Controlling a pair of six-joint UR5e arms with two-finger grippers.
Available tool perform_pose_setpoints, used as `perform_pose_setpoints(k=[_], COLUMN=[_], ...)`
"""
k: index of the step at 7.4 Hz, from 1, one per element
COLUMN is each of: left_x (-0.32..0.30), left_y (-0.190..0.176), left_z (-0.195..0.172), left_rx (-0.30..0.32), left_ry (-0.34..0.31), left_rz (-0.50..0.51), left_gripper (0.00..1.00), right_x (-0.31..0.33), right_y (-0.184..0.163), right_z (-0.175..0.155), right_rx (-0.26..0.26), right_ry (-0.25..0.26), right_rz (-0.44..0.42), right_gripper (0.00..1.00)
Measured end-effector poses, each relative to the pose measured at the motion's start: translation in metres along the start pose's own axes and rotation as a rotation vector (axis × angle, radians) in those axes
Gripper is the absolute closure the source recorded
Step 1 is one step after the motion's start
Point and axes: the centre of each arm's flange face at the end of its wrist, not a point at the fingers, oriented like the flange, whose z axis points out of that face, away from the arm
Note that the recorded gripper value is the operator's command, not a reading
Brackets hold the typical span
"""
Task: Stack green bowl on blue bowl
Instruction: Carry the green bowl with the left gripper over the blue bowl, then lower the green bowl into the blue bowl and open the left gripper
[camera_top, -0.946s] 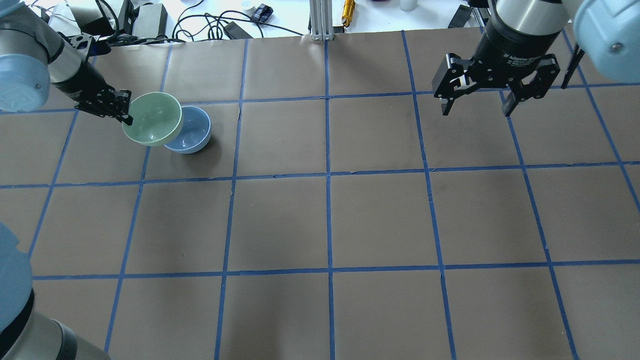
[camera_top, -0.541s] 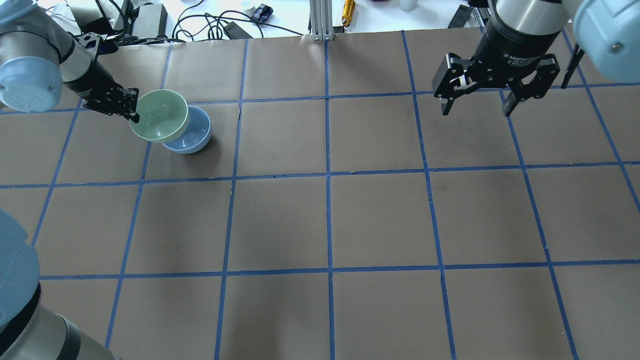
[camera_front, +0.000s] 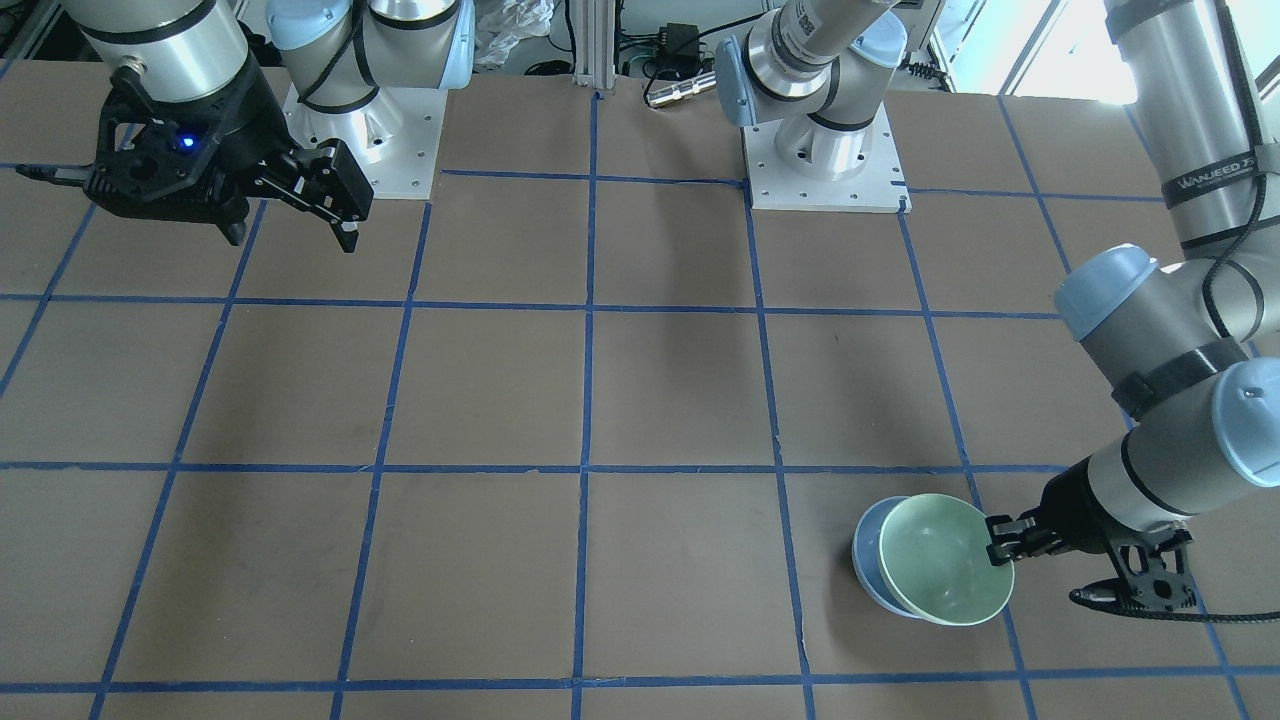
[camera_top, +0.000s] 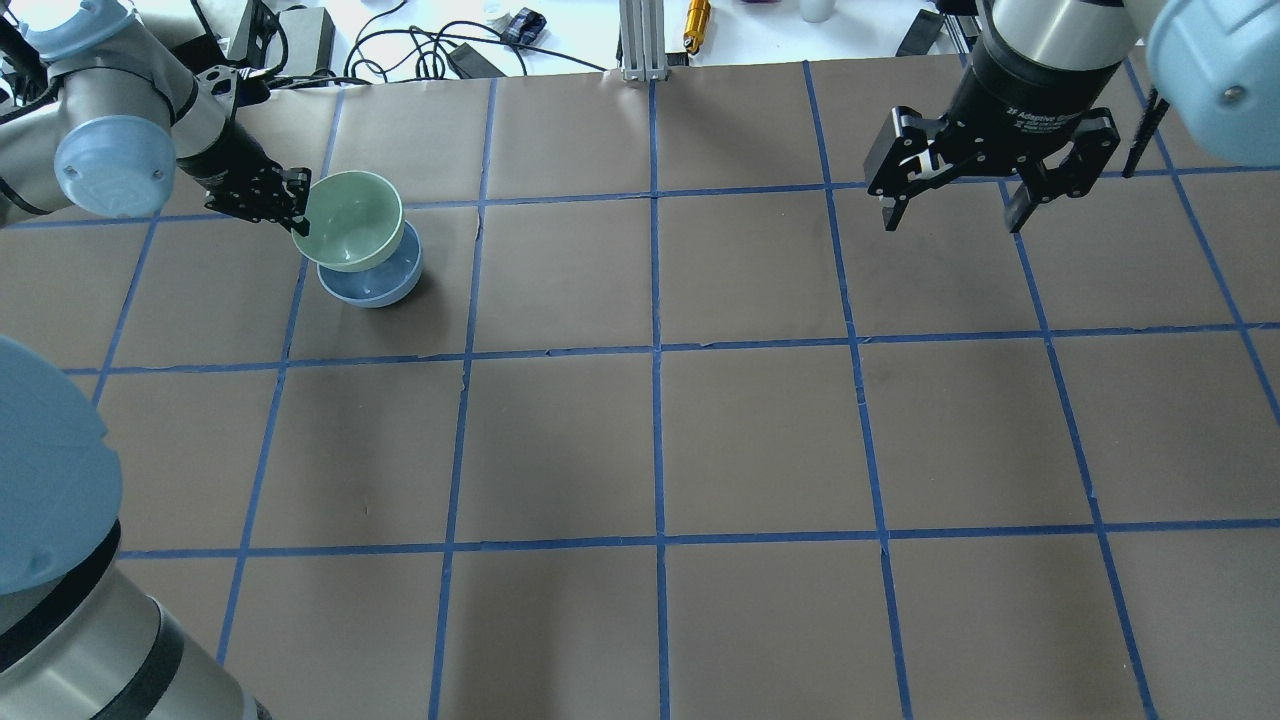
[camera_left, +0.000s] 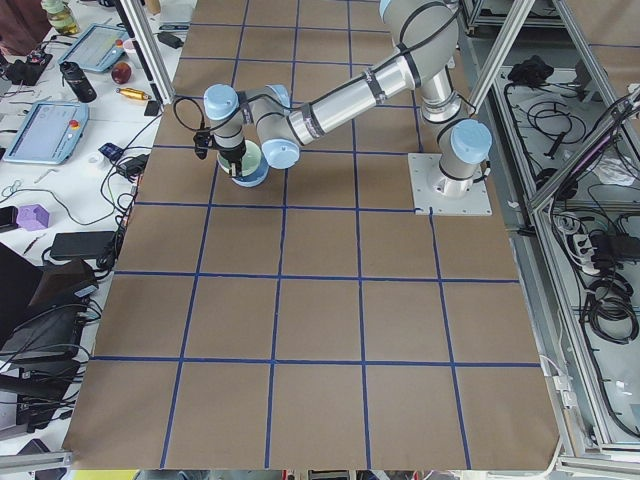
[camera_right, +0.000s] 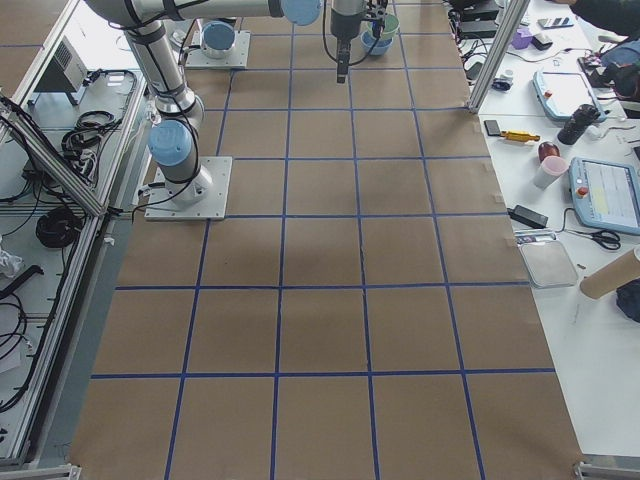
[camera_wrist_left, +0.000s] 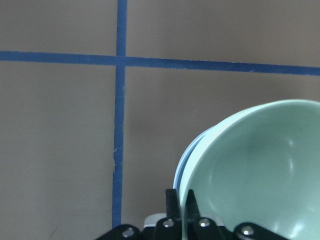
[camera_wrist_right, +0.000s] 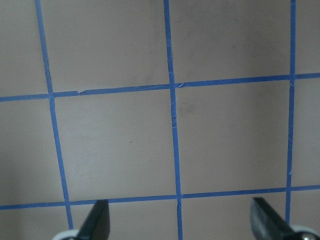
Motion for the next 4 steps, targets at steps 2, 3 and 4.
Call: perform_pose_setpoints(k=[2,3,4], left_x=[0.0004,0.0006,0.0008], left_y=[0.0020,0.0037,0.0063], left_z=[0.0049,0.0071,0.0105], left_rx=[-0.011,-0.021,-0.031], left_ry=[0.003,0.006,0.006], left_rz=[-0.003,-0.003,0.000], left_gripper=[0.74,0.58,0.31], right_x=[0.0000,0.0000,0.0000], right_y=[0.0000,0.0000,-0.0001], right_z=[-0.0001,-0.0002,-0.0003], right_rx=[0.000,0.001,0.001], right_ry=[0.000,0.000,0.000], right_rz=[0.000,-0.001,0.000], right_gripper=[0.00,0.00,0.00])
